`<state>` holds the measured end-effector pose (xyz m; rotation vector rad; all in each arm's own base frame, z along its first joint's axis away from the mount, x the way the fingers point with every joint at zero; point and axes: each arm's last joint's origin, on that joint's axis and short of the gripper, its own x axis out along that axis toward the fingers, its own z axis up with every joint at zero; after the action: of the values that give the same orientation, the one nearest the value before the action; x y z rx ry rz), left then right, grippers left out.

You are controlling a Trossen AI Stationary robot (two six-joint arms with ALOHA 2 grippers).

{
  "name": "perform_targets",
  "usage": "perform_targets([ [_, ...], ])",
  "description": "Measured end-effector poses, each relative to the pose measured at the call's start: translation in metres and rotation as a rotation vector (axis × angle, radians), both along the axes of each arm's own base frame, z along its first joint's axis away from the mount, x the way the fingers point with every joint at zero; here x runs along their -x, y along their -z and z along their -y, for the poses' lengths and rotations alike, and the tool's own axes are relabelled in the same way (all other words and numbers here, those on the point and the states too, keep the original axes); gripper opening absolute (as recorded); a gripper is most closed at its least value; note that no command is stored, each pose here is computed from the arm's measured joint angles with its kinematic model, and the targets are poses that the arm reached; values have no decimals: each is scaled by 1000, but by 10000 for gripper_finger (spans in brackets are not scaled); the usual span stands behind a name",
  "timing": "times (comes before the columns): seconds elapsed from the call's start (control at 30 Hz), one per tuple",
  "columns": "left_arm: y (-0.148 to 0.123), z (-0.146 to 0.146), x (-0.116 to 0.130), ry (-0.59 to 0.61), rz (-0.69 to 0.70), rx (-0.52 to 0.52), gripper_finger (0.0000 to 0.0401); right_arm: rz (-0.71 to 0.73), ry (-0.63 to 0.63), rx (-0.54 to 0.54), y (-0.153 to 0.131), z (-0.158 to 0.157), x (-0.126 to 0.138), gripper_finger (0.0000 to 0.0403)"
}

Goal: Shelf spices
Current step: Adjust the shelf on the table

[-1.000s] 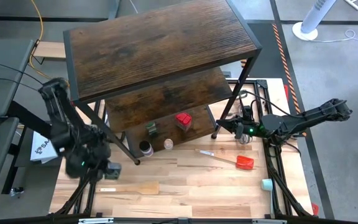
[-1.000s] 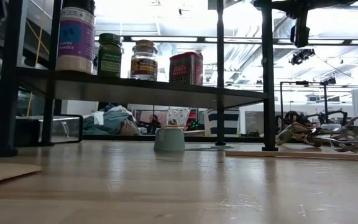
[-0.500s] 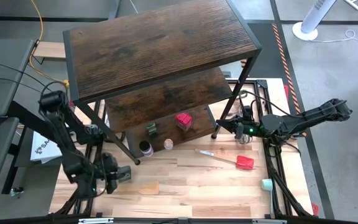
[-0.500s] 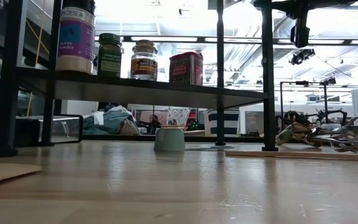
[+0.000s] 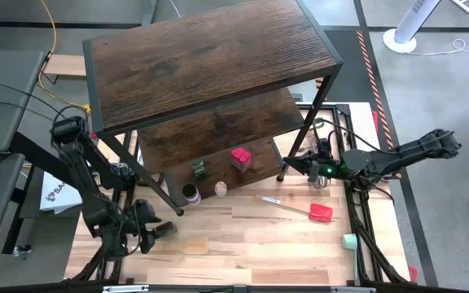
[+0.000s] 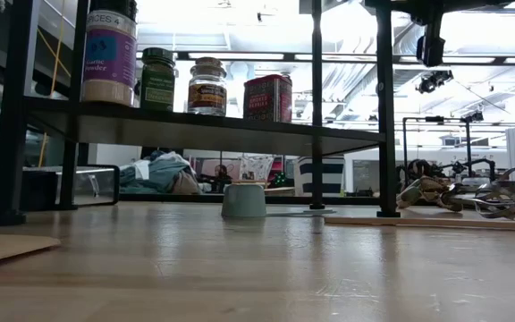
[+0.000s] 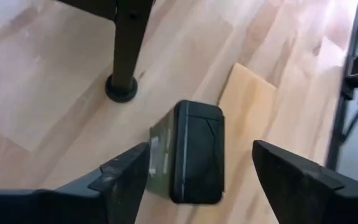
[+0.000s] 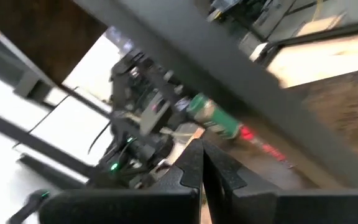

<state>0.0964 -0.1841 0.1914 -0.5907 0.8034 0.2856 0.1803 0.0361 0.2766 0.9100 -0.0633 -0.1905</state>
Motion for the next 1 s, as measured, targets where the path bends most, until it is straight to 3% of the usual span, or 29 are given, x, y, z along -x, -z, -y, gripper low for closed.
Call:
perform_targets([
  [0.17, -11, -5, 4, -4, 29, 51, 277, 6, -60, 1, -1, -12, 3, 0],
  [0.5, -16, -19, 8, -95, 60, 40, 275, -20, 395, 98, 8, -31, -2, 0],
  [0.73, -17, -22, 7, -128, 59, 44, 275, -51, 678, 118, 15, -25, -5, 0],
  [0.87, -22, -32, 5, -215, 121, 31, 275, -47, 669, 117, 13, -19, -6, 0],
  [1.0, -43, -62, 7, -413, 177, -90, 268, -45, 628, 122, 11, -18, -6, 0],
])
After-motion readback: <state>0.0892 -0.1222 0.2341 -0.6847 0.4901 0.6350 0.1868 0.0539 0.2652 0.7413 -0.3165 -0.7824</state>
